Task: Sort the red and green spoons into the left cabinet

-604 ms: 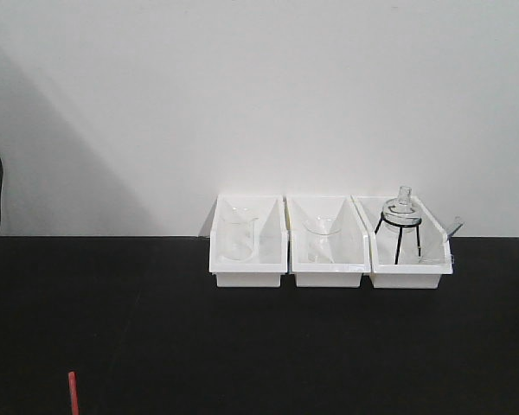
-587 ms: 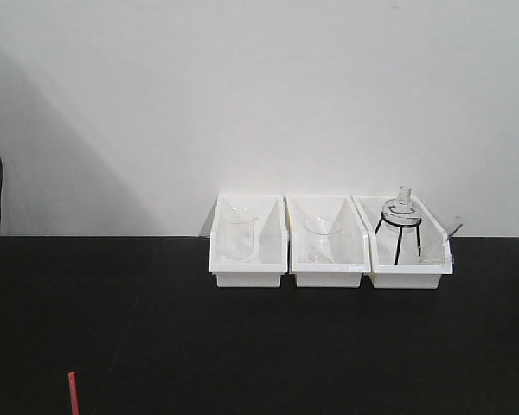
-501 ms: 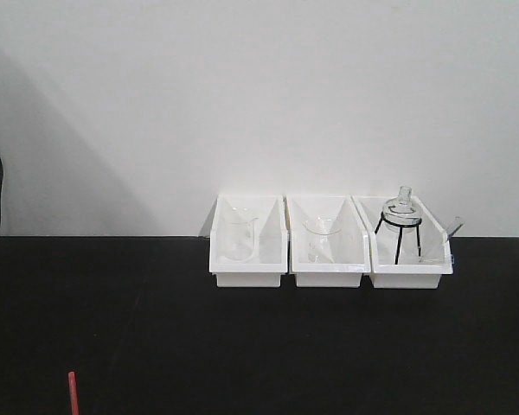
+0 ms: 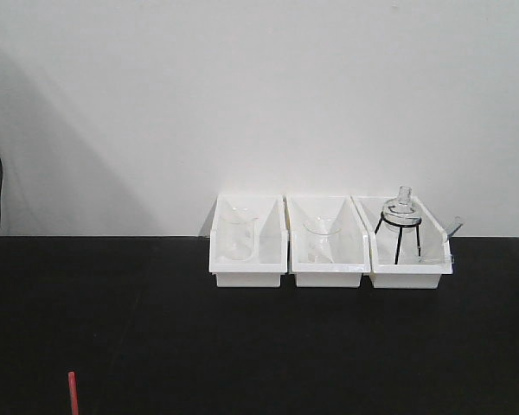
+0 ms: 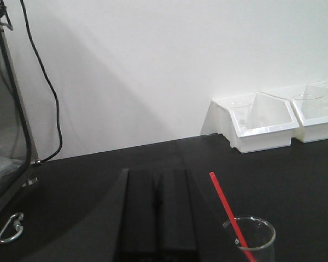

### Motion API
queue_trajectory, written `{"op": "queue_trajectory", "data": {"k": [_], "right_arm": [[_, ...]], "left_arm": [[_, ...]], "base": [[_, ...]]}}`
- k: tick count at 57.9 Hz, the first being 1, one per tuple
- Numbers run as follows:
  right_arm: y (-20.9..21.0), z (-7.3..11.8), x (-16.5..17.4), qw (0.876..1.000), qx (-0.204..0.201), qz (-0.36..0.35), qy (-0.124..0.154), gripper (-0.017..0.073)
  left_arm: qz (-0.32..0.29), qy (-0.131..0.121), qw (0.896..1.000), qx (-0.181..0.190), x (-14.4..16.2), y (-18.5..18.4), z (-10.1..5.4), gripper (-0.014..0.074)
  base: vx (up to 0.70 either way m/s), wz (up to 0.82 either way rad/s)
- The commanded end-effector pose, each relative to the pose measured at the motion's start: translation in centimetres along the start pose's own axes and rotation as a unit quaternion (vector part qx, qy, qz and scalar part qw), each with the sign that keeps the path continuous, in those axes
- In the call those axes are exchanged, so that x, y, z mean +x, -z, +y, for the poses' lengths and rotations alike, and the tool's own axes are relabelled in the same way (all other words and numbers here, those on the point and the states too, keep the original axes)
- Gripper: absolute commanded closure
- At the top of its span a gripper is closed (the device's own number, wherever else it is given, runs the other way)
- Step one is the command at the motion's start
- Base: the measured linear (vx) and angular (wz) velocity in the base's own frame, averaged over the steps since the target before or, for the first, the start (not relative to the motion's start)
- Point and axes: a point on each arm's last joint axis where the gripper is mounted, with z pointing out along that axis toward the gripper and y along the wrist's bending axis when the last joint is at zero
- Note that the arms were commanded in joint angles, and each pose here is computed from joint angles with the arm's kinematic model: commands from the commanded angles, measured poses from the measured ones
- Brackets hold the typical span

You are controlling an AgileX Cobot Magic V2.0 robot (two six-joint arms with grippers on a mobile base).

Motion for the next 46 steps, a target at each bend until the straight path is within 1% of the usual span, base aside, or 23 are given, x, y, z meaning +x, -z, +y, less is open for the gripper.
{"op": "queue_trajectory", "data": {"k": [1, 30, 38, 42, 46], "right_arm": [[0.1, 0.0, -0.6, 0.999, -0.001, -0.041, 0.005, 0.0562], [0.1, 0.0, -0.6, 0.999, -0.001, -0.042, 0.004, 0.0562], [0.1, 0.1, -0.9, 0.998, -0.002, -0.059, 0.002, 0.0562], [0.2, 0.1, -1.5, 0.996, -0.005, -0.088, 0.003, 0.0562], [0.4, 0.2, -2.2, 0.992, -0.008, -0.127, 0.003, 0.0562]], "left_arm": [[-0.042, 0.003, 0.999, -0.005, -0.3, 0.2, 0.0, 0.0594], [-0.044, 0.003, 0.999, -0.005, -0.3, 0.2, 0.0, 0.0594], [-0.080, 0.003, 0.997, -0.007, -1.2, 0.3, 0.1, 0.0594], [-0.105, 0.002, 0.994, -0.009, -1.7, 0.3, 0.1, 0.0594], [-0.143, 0.004, 0.990, -0.012, -2.4, 0.5, 0.2, 0.0594]], "base": [[0.00, 0.00], [0.00, 0.00], [0.00, 0.00], [0.00, 0.00], [0.00, 0.00]]}}
